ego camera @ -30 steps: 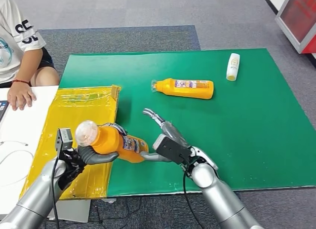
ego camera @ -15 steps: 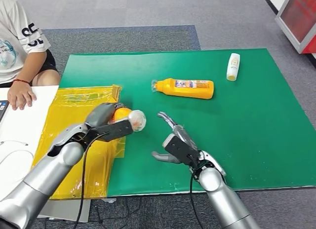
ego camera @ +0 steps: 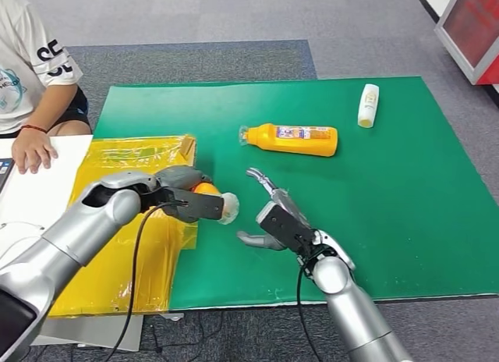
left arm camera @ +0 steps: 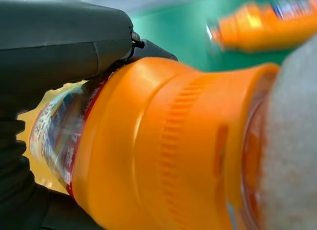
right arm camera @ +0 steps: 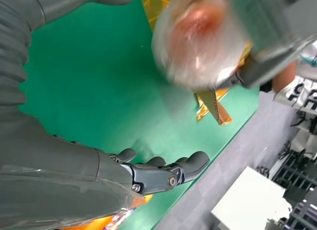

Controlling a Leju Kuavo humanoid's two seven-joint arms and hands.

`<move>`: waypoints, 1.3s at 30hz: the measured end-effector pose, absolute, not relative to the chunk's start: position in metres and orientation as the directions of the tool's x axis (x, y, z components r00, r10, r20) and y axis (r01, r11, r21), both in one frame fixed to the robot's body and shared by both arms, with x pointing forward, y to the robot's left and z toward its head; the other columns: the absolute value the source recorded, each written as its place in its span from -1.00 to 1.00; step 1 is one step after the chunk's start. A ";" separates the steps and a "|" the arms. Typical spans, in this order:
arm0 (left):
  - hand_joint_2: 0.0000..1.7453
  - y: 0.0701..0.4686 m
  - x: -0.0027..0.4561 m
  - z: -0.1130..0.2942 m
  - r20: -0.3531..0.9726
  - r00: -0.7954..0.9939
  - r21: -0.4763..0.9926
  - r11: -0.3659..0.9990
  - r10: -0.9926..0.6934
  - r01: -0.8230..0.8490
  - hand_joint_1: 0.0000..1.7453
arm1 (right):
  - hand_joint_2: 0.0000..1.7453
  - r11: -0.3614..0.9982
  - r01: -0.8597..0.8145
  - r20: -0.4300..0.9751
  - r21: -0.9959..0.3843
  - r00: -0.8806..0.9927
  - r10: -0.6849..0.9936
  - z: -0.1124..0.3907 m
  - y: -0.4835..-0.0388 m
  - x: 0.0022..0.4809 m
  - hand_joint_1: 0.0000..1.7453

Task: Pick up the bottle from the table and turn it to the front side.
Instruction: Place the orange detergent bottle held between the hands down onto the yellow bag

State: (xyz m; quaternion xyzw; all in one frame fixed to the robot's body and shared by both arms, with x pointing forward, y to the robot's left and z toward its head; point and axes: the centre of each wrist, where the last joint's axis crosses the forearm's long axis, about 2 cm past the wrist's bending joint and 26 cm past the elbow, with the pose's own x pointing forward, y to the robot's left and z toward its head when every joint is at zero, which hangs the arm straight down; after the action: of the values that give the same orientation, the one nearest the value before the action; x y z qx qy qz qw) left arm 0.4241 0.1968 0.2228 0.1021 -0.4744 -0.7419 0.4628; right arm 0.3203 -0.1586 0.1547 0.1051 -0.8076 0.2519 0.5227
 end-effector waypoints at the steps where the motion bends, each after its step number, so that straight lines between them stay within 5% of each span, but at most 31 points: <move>1: 1.00 0.203 0.429 0.225 0.317 -0.554 0.762 -0.141 -0.770 0.632 1.00 | 1.00 0.848 -0.440 0.897 -0.294 -0.433 0.086 0.154 -0.158 0.322 -1.00; 7: 1.00 0.240 0.447 0.237 0.395 -0.510 0.635 -0.174 -0.764 0.752 1.00 | 1.00 0.835 -0.471 0.899 -0.286 -0.433 0.063 0.156 -0.151 0.329 -1.00; 24: 1.00 0.260 0.455 0.229 0.256 -0.421 0.617 -0.188 -0.870 0.764 1.00 | 1.00 0.820 -0.488 0.903 -0.300 -0.423 0.078 0.158 -0.140 0.334 -1.00; 25: 1.00 0.261 0.456 0.228 0.252 -0.413 0.616 -0.184 -0.875 0.766 0.80 | 1.00 0.819 -0.489 0.903 -0.300 -0.422 0.079 0.158 -0.139 0.334 -1.00; 28: 1.00 0.262 0.457 0.222 0.241 -0.384 0.621 -0.162 -0.891 0.767 -0.64 | 1.00 0.817 -0.490 0.903 -0.304 -0.421 0.084 0.159 -0.137 0.334 -1.00; 29: 1.00 0.263 0.457 0.220 0.239 -0.375 0.625 -0.154 -0.896 0.765 -0.94 | 1.00 0.816 -0.490 0.903 -0.306 -0.421 0.086 0.159 -0.136 0.334 -1.00; 39: 1.00 0.261 0.451 0.197 0.288 -0.343 0.629 -0.094 -0.894 0.771 -1.00 | 1.00 0.817 -0.485 0.902 -0.312 -0.421 0.095 0.159 -0.134 0.333 -1.00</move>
State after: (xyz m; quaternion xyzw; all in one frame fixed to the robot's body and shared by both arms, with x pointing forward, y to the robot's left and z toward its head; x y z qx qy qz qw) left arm 0.4511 0.2609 0.1967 0.0843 -0.3633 -0.7347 0.5667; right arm 0.3333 -0.1338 0.1590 0.1226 -0.7961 0.2765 0.5241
